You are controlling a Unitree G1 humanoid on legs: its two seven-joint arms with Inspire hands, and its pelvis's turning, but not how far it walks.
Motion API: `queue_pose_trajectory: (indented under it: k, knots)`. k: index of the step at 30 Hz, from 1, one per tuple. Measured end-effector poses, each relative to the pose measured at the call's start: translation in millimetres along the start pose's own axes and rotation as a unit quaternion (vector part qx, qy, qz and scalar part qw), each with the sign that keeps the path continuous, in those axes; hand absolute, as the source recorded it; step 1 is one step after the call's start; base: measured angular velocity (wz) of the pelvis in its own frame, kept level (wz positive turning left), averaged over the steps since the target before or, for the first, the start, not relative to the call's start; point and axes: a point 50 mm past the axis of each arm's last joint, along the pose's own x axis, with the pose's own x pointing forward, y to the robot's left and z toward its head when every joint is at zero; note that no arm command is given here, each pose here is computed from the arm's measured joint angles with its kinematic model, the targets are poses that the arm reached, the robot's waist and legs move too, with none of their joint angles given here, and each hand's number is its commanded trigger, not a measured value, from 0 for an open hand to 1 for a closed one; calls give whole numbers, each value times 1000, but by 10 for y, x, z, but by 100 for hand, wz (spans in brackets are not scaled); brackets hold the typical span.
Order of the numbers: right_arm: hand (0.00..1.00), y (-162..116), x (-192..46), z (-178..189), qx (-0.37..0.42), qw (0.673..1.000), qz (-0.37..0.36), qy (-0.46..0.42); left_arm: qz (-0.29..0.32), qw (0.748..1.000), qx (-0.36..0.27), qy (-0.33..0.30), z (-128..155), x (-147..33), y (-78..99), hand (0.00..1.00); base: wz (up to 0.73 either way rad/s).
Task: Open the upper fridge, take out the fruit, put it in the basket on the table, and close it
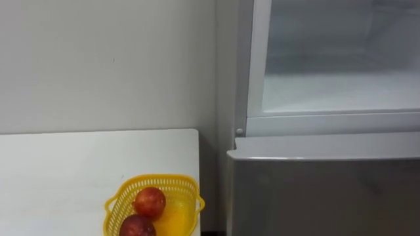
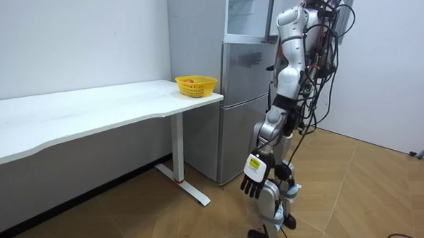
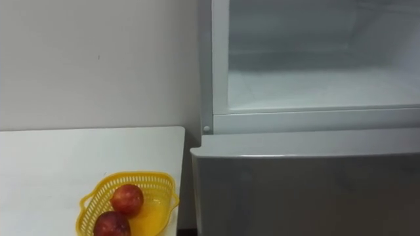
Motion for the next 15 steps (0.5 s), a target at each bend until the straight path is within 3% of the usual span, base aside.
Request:
queue_pose_trajectory:
  k: [9, 15]
  knots:
    - [0, -86, -99, -396, 101, 983, -56, 140, 11, 1000, -1, 2, 5, -5, 23, 0, 0]
    - [0, -356, -49, -483, 211, 945, -162, 190, 22, 1000, -2, -12, 49, -9, 51, 0, 1]
